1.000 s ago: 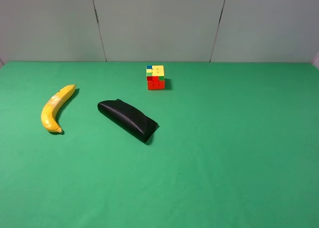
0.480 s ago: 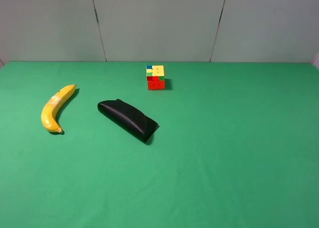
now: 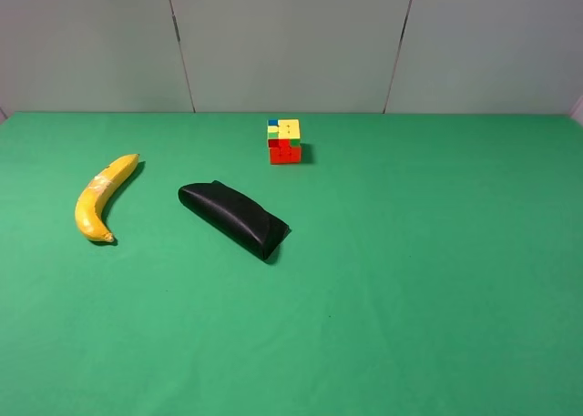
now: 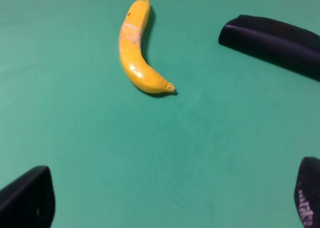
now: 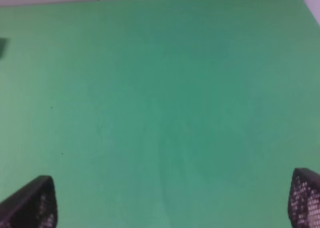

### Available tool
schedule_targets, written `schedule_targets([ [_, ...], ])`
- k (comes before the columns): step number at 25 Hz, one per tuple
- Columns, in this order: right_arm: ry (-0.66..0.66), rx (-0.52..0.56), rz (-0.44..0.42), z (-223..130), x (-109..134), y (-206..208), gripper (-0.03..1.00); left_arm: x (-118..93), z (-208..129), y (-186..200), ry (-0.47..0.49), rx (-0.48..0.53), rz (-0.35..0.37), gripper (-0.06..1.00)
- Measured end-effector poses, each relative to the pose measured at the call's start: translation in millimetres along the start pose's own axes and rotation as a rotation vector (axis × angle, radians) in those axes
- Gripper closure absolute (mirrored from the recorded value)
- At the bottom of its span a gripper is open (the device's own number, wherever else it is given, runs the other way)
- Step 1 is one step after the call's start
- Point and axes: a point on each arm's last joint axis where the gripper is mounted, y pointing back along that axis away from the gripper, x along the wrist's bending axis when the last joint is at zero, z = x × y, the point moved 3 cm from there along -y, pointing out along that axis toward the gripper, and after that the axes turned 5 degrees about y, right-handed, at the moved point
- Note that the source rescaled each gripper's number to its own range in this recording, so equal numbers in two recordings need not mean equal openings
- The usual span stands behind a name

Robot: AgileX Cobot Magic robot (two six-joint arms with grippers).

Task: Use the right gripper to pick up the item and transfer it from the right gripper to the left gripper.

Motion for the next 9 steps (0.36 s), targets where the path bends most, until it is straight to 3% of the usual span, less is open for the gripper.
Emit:
schedule_targets([
  [9, 0.000, 0.000, 0.000, 0.0, 0.0, 0.0, -0.03, 0.0, 0.0, 0.0, 0.000, 0.000, 0.000, 0.02],
])
